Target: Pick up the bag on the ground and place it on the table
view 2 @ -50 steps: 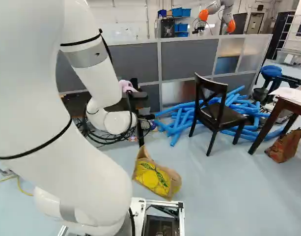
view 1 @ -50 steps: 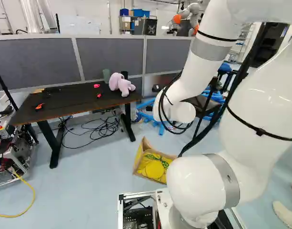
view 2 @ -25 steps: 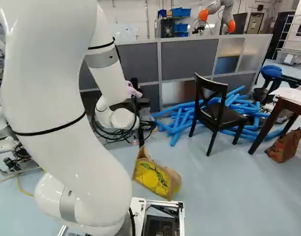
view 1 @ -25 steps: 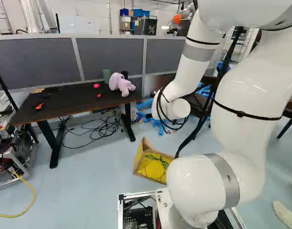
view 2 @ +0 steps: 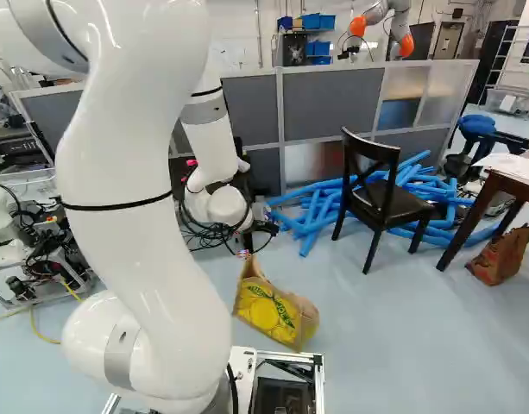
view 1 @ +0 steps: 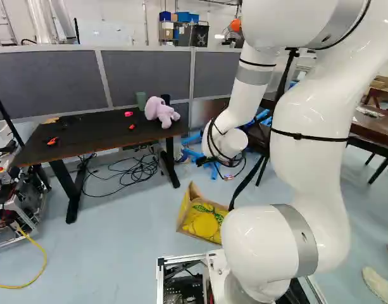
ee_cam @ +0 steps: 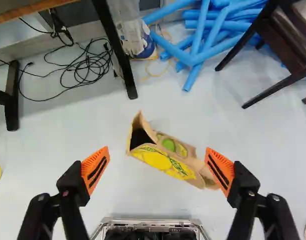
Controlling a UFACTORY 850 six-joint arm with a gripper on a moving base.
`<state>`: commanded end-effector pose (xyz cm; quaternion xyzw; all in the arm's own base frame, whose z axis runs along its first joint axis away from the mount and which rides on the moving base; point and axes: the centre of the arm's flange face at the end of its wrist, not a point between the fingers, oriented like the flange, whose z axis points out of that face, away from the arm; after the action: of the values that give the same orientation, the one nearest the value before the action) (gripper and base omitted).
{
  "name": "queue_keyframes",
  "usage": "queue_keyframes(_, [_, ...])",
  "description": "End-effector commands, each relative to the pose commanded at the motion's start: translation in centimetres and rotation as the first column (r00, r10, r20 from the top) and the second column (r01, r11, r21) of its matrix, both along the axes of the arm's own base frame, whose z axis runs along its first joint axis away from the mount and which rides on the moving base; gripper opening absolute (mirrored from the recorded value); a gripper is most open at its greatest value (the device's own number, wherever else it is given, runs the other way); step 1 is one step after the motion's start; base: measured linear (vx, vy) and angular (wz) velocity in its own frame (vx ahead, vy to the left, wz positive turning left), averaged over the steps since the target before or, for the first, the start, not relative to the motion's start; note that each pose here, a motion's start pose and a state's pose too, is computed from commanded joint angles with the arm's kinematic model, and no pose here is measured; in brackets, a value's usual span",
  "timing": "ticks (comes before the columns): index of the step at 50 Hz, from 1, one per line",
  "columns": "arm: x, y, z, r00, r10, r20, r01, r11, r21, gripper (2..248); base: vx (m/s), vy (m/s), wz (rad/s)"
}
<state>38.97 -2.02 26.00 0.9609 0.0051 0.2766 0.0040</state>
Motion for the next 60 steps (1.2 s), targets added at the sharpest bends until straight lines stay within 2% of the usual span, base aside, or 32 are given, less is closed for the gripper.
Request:
queue_keyframes(18, [2.3, -1.1, -2.7, 0.996, 0.003, -0.094, -0.003, 1.0, -0.003, 247, 0.0, 0.0, 0.0])
queue_keyframes(33, [4.2, -2.2, -5.0, 0.986, 0.034, -0.166, -0.036, 0.999, -0.009, 247, 0.0, 0.0, 0.0])
queue_keyframes(49, [5.9, -3.3, -7.5, 0.965, 0.08, -0.249, -0.086, 0.996, -0.015, 247, 0.0, 0.0, 0.0])
queue_keyframes(60, [6.8, -3.5, -9.3, 0.943, 0.125, -0.307, -0.137, 0.99, -0.019, 247, 0.0, 0.0, 0.0])
